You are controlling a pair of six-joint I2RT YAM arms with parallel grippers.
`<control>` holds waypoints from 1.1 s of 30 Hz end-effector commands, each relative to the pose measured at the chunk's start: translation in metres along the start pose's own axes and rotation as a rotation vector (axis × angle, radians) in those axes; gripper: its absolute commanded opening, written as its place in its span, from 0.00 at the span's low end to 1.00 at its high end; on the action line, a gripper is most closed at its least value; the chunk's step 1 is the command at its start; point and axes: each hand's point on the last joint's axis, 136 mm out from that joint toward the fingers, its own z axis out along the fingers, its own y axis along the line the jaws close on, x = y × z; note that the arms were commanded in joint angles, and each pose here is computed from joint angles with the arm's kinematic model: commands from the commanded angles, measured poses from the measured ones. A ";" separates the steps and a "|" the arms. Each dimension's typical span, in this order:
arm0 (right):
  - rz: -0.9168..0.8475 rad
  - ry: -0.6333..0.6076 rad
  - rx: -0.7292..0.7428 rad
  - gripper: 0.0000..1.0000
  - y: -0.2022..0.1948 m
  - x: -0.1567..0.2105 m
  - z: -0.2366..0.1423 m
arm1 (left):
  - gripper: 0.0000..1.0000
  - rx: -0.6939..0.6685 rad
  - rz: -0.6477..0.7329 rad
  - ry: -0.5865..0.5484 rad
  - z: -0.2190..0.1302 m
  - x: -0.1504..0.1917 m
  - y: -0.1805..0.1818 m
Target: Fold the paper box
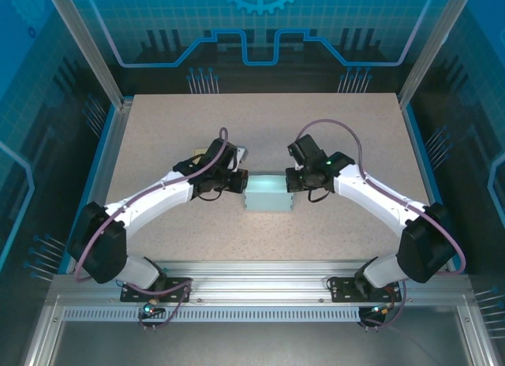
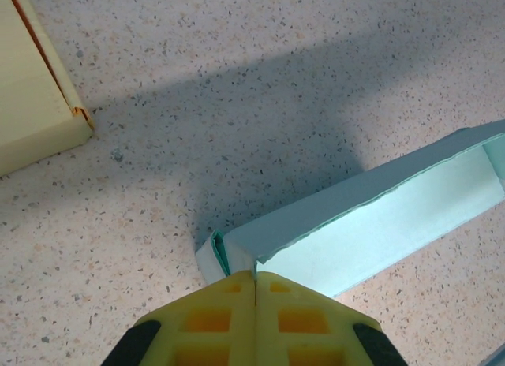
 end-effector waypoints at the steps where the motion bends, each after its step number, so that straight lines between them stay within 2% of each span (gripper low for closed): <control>1: -0.045 -0.034 -0.129 0.00 0.040 0.001 -0.004 | 0.00 0.072 0.005 0.004 0.003 0.012 -0.019; 19: -0.088 -0.086 -0.062 0.00 0.029 0.036 0.010 | 0.00 0.023 -0.053 0.028 0.016 0.055 0.004; 26: -0.122 -0.123 -0.002 0.00 0.016 0.055 0.020 | 0.00 0.068 -0.076 -0.025 0.019 0.066 0.005; 30: -0.133 -0.196 0.033 0.00 0.011 0.057 0.017 | 0.12 0.133 -0.075 -0.136 -0.002 0.051 -0.006; 33: -0.141 -0.277 0.048 0.00 0.011 0.052 0.010 | 0.35 0.159 -0.054 -0.217 -0.024 0.037 -0.012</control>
